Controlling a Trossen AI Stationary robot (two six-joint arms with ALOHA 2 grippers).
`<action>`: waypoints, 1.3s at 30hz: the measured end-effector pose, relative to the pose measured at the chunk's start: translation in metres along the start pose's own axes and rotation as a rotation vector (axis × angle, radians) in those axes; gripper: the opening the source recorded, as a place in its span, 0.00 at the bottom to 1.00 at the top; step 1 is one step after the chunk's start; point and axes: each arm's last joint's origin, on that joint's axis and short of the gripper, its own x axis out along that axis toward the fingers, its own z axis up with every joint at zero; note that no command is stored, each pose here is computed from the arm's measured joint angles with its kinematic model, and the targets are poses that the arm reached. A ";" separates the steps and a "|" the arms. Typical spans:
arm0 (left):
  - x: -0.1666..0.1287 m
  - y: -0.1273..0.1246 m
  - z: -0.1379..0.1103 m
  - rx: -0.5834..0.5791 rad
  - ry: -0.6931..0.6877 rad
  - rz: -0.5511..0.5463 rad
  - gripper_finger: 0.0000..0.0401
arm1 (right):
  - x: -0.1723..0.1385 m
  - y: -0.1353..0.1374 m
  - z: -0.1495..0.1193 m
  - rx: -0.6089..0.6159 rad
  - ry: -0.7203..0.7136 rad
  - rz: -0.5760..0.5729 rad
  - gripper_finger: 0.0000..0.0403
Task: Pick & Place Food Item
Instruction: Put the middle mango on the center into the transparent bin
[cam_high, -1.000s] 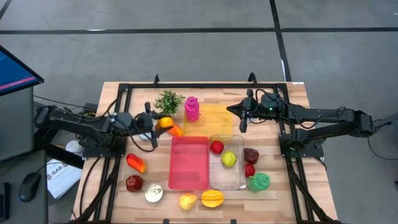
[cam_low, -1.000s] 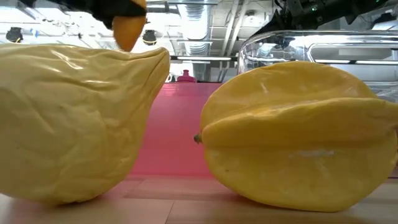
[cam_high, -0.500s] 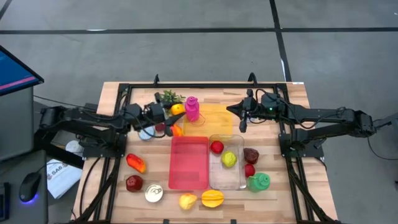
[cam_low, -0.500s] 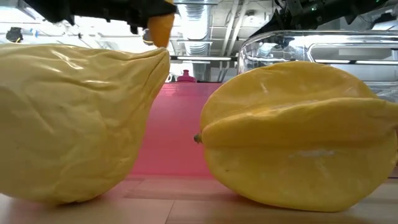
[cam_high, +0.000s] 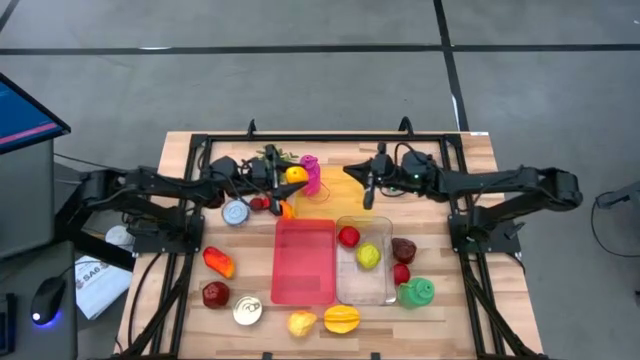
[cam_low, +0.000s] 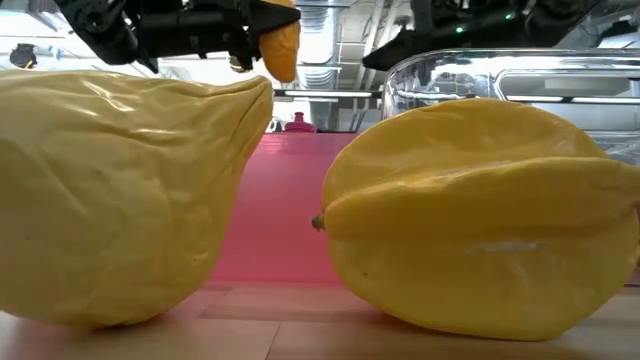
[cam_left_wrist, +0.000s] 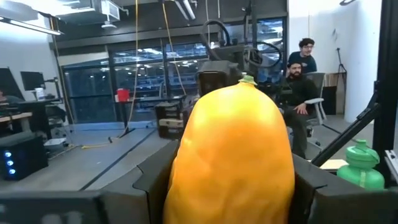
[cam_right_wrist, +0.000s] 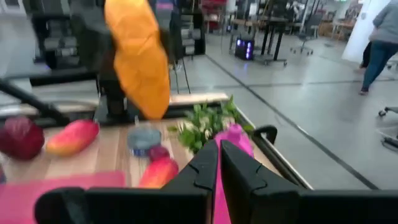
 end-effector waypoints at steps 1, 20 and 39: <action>0.000 0.000 -0.001 -0.006 -0.003 0.000 0.46 | 0.004 0.000 -0.001 0.023 -0.017 0.000 0.04; 0.013 0.000 -0.020 -0.089 -0.059 -0.054 0.47 | 0.045 0.016 -0.013 -0.001 -0.062 0.154 0.15; 0.014 -0.003 -0.016 -0.114 -0.077 -0.107 0.47 | 0.045 0.031 -0.006 -0.043 -0.112 0.129 0.76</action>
